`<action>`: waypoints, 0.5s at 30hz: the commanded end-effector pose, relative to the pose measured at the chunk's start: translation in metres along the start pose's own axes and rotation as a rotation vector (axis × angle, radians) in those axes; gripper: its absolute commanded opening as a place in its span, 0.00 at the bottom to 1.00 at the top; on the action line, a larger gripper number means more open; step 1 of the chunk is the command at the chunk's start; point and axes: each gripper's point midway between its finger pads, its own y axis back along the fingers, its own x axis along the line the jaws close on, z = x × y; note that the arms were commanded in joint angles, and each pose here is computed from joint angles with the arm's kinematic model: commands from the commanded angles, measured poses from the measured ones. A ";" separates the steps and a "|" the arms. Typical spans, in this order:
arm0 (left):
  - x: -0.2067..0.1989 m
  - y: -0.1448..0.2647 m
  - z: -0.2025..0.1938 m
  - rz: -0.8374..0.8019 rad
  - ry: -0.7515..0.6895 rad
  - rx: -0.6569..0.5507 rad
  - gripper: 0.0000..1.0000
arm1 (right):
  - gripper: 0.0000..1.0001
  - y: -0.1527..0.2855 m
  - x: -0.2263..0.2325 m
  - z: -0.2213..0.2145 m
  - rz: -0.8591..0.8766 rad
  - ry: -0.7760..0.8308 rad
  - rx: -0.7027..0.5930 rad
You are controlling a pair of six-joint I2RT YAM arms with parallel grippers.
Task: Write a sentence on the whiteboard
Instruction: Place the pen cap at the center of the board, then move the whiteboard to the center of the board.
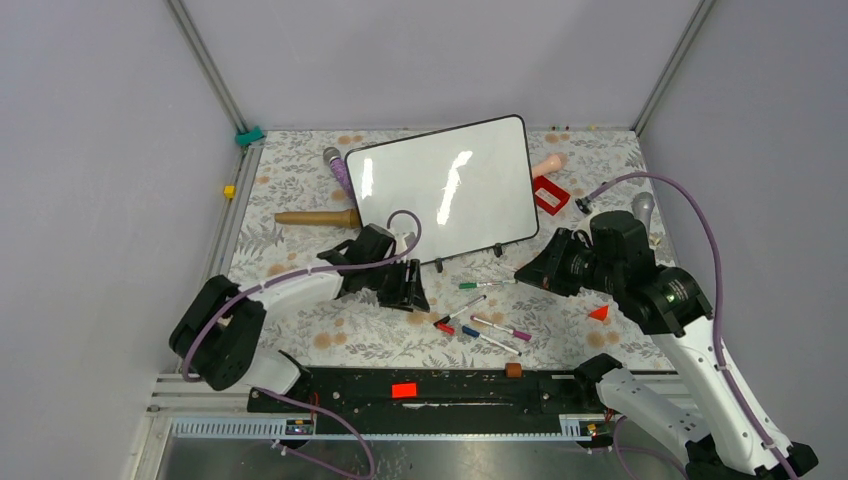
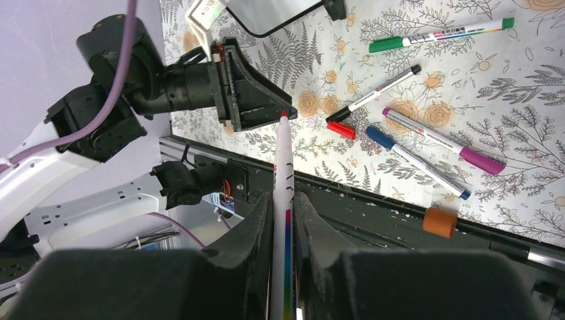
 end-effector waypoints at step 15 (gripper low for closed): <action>-0.036 0.087 0.003 -0.073 -0.030 -0.308 0.60 | 0.00 0.001 -0.073 0.012 -0.544 -0.194 -0.112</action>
